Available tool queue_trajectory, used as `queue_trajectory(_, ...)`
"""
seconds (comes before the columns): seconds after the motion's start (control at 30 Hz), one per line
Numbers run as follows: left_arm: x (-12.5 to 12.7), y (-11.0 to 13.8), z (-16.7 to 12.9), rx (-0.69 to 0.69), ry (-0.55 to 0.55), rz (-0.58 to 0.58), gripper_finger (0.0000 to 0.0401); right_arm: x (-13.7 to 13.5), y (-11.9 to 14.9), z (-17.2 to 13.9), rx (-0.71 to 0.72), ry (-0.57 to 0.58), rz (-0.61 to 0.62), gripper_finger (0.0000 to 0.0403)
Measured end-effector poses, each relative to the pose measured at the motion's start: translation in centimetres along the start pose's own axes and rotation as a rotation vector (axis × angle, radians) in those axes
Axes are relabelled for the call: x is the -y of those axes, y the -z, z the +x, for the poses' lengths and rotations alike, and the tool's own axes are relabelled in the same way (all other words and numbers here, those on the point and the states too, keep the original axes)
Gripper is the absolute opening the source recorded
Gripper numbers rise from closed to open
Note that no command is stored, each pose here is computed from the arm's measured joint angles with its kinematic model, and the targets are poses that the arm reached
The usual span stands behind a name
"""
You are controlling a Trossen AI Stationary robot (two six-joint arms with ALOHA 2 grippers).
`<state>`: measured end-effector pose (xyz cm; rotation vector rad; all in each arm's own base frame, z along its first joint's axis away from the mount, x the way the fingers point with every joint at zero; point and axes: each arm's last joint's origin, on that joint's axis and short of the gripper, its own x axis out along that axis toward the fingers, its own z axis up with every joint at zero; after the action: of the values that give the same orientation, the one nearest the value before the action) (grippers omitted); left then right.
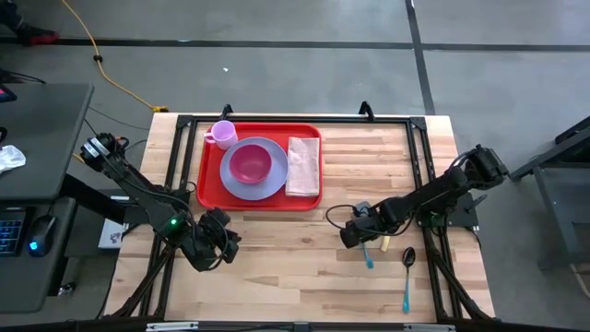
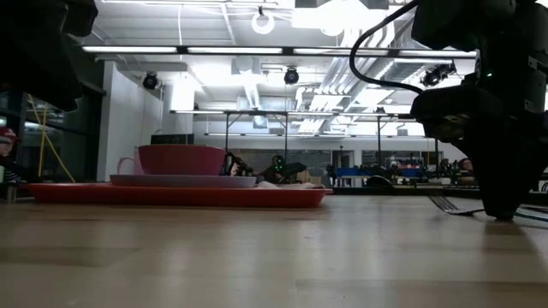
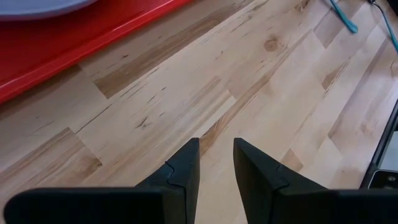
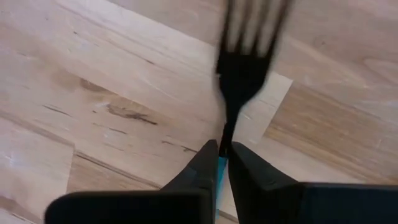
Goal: Set up tray
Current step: Put the blue fork on the brown napkin on the red tray
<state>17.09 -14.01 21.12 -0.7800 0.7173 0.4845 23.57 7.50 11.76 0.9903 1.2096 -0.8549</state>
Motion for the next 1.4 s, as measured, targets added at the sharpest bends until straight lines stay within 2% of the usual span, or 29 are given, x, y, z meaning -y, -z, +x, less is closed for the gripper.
queue_trajectory(0.13, 0.0, 0.0, 0.0, 0.000, 0.000, 0.000, 0.0129, -0.1, 0.0, 0.0, 0.009, 0.002, 0.000, 0.0003)
queue_trajectory(0.6, 0.0, 0.0, 0.0, 0.000, 0.000, 0.000, 0.0129, -1.5, -0.8, -1.7, 0.052, 0.057, -0.031, 0.0002)
queue_trajectory(0.73, 0.0, 0.0, 0.0, 0.000, 0.001, 0.000, 0.0129, -1.9, -2.1, -2.2, 0.096, 0.066, -0.034, 0.0002)
queue_trajectory(1.0, 0.1, 0.0, 0.0, -0.001, 0.005, -0.002, 0.0129, -3.0, -5.1, -3.6, 0.076, 0.042, -0.071, 0.0002)
queue_trajectory(1.4, 0.0, 0.0, 0.0, -0.002, 0.004, -0.001, 0.0129, -4.5, -9.7, -7.7, 0.075, 0.013, -0.090, 0.0003)
